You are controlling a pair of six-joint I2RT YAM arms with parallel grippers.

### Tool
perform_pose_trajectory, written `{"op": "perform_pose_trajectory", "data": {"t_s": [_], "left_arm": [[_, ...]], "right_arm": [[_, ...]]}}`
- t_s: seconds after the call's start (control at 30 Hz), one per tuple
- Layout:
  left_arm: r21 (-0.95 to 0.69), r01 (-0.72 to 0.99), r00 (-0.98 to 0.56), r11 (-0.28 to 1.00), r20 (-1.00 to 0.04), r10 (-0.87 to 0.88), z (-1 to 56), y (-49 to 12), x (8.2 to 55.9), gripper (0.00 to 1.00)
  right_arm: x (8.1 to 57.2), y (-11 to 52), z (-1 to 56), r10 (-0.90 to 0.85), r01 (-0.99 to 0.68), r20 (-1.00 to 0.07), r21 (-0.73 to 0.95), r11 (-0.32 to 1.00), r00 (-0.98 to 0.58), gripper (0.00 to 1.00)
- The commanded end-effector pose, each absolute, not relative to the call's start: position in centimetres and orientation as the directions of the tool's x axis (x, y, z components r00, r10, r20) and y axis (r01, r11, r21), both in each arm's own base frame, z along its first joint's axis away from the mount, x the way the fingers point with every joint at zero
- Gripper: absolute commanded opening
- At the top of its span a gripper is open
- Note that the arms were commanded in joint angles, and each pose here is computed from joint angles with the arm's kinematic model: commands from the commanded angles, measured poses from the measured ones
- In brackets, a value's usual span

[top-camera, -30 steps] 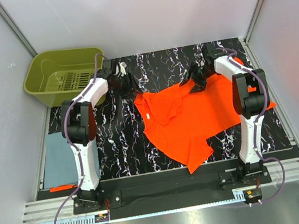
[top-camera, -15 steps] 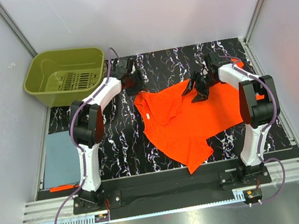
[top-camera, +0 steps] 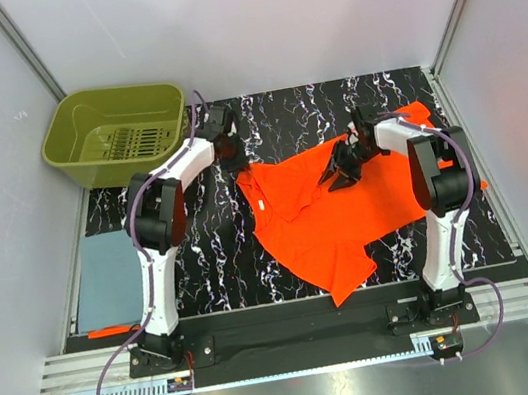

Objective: Fold and stack the t-shirts
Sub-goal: Fold the tshirt

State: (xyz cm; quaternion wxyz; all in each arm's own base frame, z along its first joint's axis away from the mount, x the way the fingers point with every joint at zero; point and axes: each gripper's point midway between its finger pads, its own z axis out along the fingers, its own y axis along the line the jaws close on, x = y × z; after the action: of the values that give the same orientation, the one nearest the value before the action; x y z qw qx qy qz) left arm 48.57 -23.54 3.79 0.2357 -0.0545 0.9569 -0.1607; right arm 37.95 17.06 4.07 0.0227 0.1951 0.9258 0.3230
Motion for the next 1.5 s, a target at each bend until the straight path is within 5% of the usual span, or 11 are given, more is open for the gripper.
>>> {"op": "perform_pose_trajectory", "data": {"t_s": [0.0, 0.33, 0.6, 1.0, 1.17, 1.47], "left_arm": [[-0.353, 0.014, -0.849, 0.935, -0.498, -0.175, 6.1, -23.4, 50.4, 0.22], [-0.377, 0.05, -0.849, 0.925, -0.504, -0.159, 6.9, -23.8, 50.6, 0.17], [-0.394, 0.06, -0.855, 0.917, -0.494, -0.156, 6.8, -24.1, 50.3, 0.4], [-0.408, 0.036, -0.832, 0.912, -0.518, -0.199, 8.7, -23.7, 49.8, 0.43], [-0.4, 0.033, -0.798, 0.916, -0.563, -0.217, 10.3, -22.9, 49.4, 0.59], [-0.494, -0.036, -0.791, 0.869, -0.517, -0.327, 11.7, -23.2, 49.3, 0.63]], "right_arm": [[38.6, 18.3, 4.7, 0.332, 0.291, 0.061, 0.646, 0.706, -0.941, 0.43], [38.5, 18.8, 3.5, 0.315, 0.295, 0.088, 0.645, 0.705, -0.945, 0.35], [38.1, 19.3, 2.9, 0.3, 0.295, 0.107, 0.649, 0.701, -0.948, 0.31], [38.0, 19.9, 2.8, 0.3, 0.301, 0.117, 0.655, 0.693, -0.947, 0.18], [38.1, 20.0, 3.1, 0.304, 0.299, 0.111, 0.661, 0.689, -0.946, 0.0], [37.5, 19.9, 3.5, 0.299, 0.292, 0.107, 0.664, 0.688, -0.948, 0.0]]}}
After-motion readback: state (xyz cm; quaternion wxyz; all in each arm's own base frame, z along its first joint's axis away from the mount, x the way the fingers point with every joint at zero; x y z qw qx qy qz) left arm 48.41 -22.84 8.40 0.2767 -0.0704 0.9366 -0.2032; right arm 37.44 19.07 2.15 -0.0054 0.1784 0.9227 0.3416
